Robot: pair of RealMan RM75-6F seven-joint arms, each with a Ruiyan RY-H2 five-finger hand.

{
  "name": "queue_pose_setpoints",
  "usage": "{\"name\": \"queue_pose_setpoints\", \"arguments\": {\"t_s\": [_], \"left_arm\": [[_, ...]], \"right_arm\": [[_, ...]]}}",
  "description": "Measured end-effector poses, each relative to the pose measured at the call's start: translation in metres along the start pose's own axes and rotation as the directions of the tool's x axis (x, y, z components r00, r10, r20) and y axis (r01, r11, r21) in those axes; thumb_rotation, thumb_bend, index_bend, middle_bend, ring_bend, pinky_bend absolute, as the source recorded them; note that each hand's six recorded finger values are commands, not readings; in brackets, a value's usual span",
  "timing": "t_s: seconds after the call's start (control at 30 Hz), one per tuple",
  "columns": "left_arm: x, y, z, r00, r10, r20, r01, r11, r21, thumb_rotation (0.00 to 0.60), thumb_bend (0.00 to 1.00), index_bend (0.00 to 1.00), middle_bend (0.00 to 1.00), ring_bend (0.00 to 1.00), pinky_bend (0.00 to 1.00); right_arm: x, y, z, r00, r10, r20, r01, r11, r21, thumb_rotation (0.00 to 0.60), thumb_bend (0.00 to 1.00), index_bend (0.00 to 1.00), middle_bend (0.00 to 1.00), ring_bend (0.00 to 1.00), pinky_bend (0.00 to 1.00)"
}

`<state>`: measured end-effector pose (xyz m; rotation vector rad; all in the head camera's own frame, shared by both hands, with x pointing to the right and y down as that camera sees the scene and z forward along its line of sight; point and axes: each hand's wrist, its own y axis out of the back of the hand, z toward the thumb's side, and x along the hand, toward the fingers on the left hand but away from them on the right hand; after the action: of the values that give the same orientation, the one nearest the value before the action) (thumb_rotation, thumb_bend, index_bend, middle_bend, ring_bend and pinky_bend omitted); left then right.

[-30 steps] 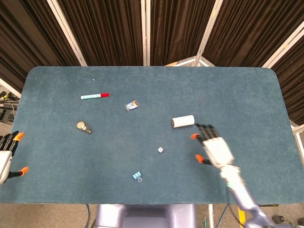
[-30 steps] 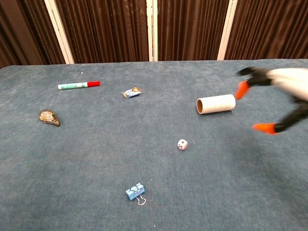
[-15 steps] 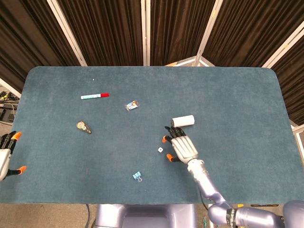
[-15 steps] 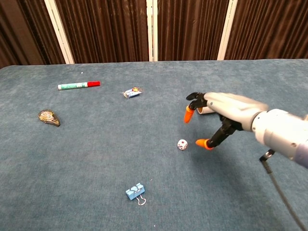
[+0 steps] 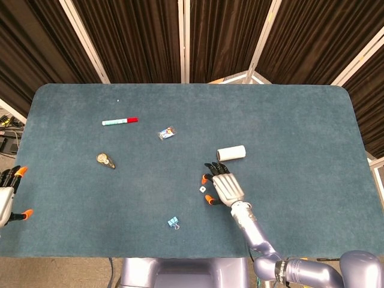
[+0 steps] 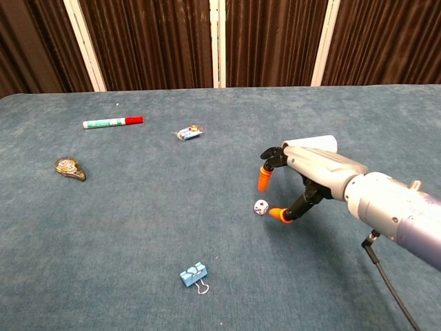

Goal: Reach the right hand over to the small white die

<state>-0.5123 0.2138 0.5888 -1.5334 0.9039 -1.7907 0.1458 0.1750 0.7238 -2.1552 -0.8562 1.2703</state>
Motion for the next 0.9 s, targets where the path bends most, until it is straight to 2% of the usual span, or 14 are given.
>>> {"name": "queue_pose_setpoints", "arguments": {"t_s": [0.27, 0.57, 0.9], "left_arm": [[0.001, 0.002, -0.005, 1.000, 0.007, -0.018, -0.007, 1.000, -0.011, 0.600, 0.07, 0.00, 0.00, 0.00, 0.00], [0.002, 0.002, -0.006, 1.000, 0.007, -0.019, -0.008, 1.000, -0.016, 0.600, 0.07, 0.00, 0.00, 0.00, 0.00], [0.002, 0.003, -0.007, 1.000, 0.008, -0.022, -0.009, 1.000, -0.021, 0.600, 0.07, 0.00, 0.00, 0.00, 0.00]], "right_arm": [[-0.003, -0.012, -0.002, 1.000, 0.002, -0.001, -0.002, 1.000, -0.027, 0.600, 0.23, 0.41, 0.08, 0.00, 0.00], [-0.007, -0.020, -0.003, 1.000, 0.000, 0.003, 0.000, 0.999, -0.044, 0.600, 0.25, 0.44, 0.08, 0.00, 0.00], [-0.008, -0.025, -0.001, 1.000, 0.004, 0.005, -0.004, 0.999, -0.049, 0.600, 0.39, 0.55, 0.13, 0.00, 0.00]]}}
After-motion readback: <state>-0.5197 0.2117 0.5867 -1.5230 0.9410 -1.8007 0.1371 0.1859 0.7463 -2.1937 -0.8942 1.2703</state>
